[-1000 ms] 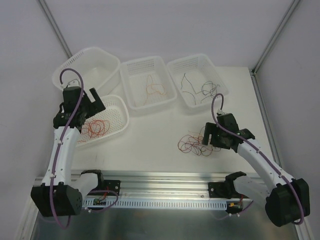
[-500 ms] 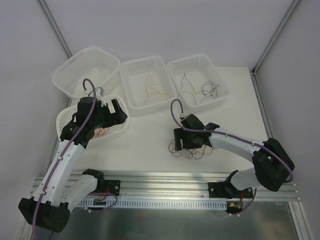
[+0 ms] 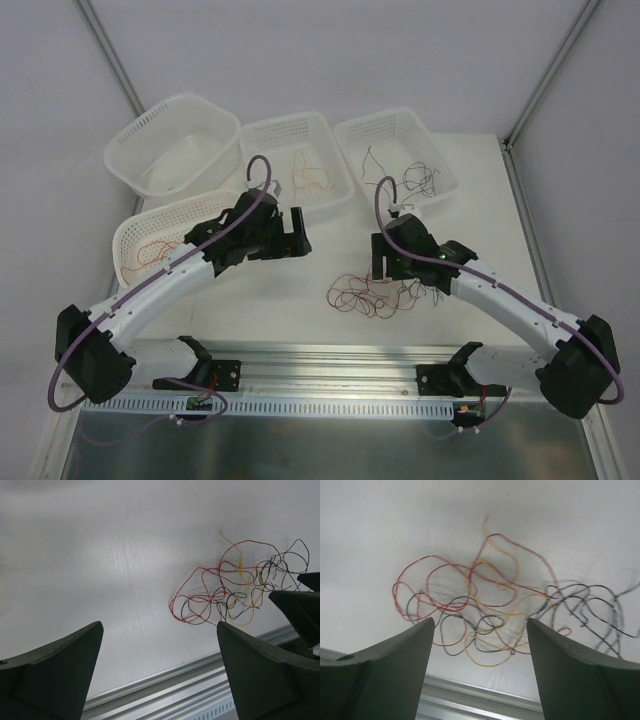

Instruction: Untangle the cables

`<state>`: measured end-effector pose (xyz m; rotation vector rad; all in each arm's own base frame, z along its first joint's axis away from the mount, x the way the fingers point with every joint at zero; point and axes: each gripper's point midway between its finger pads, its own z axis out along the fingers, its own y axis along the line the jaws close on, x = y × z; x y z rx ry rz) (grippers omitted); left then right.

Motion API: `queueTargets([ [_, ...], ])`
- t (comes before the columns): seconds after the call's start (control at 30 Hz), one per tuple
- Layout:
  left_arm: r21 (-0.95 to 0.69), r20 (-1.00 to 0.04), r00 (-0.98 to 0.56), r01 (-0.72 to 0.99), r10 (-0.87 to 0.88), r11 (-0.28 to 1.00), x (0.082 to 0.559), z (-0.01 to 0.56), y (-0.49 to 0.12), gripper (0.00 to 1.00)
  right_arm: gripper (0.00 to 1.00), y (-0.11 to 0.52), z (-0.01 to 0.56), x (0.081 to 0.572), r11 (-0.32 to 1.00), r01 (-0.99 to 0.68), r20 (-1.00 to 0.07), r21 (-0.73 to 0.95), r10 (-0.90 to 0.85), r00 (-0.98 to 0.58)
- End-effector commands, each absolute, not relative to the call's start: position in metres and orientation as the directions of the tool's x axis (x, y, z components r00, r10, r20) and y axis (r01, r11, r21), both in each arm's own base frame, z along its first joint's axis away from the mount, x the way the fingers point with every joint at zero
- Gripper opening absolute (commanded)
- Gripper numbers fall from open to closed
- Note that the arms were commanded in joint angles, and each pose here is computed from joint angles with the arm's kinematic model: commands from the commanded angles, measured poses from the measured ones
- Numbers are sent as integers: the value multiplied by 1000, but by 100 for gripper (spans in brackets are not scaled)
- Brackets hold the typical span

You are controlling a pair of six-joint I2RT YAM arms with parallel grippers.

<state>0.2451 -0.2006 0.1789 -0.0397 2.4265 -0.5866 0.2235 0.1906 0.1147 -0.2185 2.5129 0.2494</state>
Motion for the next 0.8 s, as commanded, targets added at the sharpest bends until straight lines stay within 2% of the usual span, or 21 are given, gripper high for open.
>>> queueTargets([
  [0.0, -449, -598, -774, 108, -209, 887, 259, 196, -244, 98, 78, 137, 122, 225, 996, -88, -618, 29, -51, -784],
  [0.2, -438, -538, -828, 112, -160, 892, 269, 174, -316, 95, 78, 89, 111, 224, 992, 92, -604, 82, 122, -787],
  [0.5, -441, -419, -902, 102, -105, 892, 269, 118, -405, 84, 79, 91, 95, 218, 968, 122, -585, 221, 231, -777],
  [0.7, -425, -340, -936, 68, -90, 903, 264, 77, -426, 63, 79, 91, 88, 219, 963, 126, -580, 238, 245, -777],
  [0.77, -415, -315, -945, 54, -87, 908, 259, 66, -426, 51, 79, 93, 84, 218, 962, 120, -572, 244, 243, -784],
])
